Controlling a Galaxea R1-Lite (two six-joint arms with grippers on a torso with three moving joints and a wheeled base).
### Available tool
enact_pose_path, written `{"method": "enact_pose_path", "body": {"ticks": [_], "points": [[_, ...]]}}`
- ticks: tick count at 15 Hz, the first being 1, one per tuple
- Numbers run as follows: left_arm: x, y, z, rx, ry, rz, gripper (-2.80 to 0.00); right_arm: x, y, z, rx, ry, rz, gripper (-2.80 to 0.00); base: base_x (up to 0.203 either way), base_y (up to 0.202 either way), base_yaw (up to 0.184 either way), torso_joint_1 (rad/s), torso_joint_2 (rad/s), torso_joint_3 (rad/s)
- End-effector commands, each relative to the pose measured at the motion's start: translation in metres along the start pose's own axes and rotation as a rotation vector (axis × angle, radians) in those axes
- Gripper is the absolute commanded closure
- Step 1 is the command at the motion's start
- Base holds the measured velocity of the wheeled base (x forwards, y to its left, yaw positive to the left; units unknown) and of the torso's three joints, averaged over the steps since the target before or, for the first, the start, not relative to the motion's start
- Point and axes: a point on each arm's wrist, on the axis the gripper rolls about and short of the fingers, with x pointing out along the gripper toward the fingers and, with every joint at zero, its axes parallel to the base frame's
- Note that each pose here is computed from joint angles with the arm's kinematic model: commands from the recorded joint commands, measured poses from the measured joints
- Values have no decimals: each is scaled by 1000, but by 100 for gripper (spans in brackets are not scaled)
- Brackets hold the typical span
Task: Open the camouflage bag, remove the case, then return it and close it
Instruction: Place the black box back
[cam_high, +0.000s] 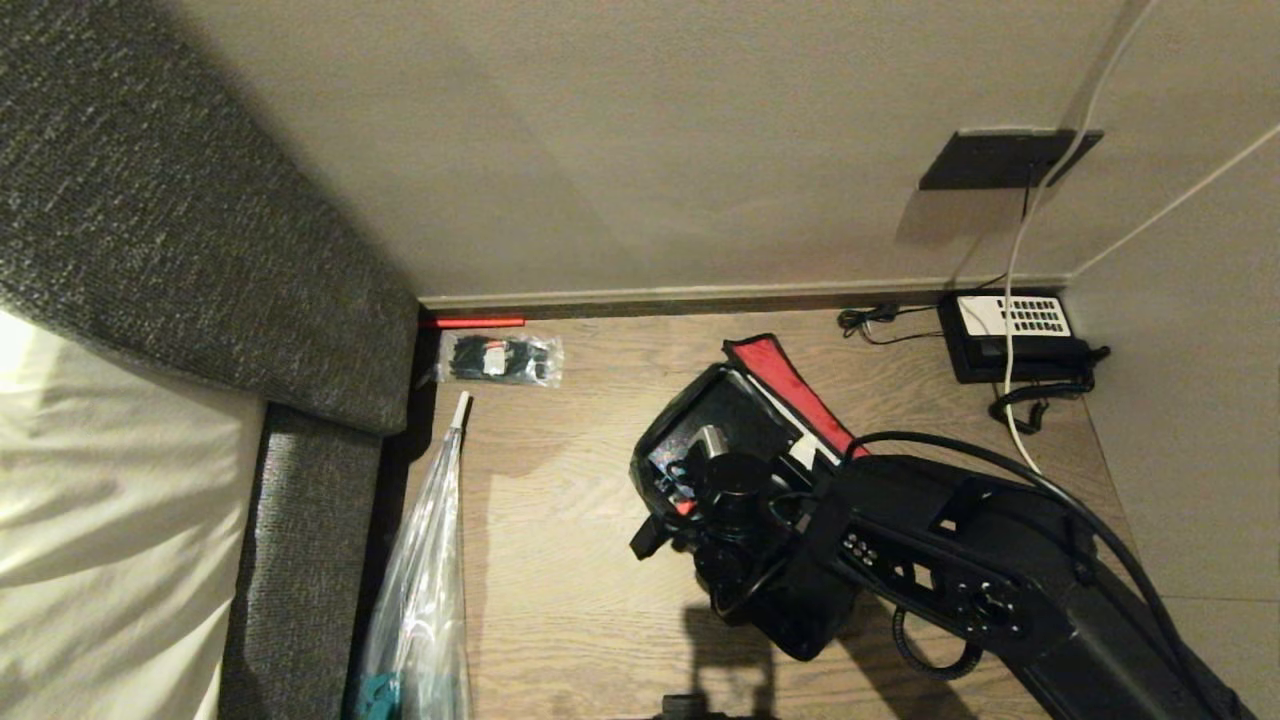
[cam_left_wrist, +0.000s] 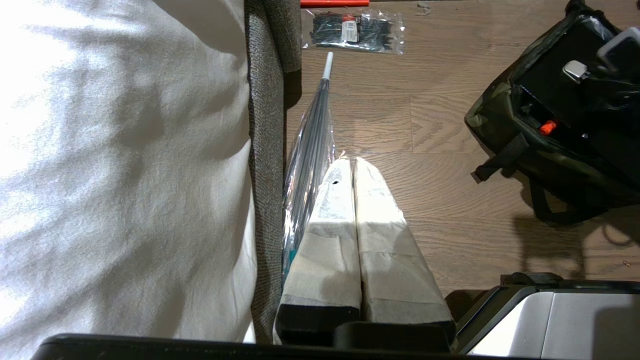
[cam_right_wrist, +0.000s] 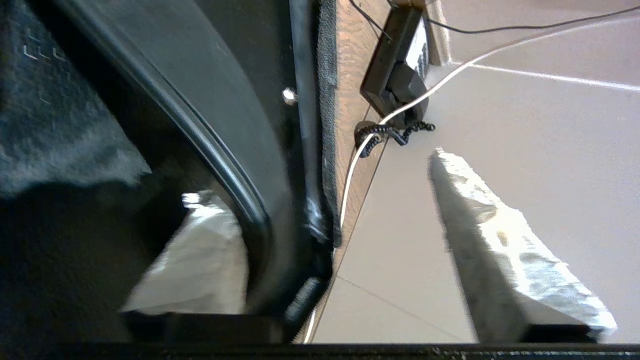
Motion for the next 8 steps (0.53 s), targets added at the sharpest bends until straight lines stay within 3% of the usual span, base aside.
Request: {"method": "enact_pose_path", "body": {"ticks": [1,5,8], "points": [[0,0,0,0,1,0,0,-11,-45,0,12,-5,1,-280,0,0,0,0,0,0],[0,0,0,0,1,0,0,-29,-105,-15,19,-39,32,-280,0,0,0,0,0,0],[0,0,0,0,1,0,0,-51,-114,-33,16,-69,78,-280,0,0,0,0,0,0]]}}
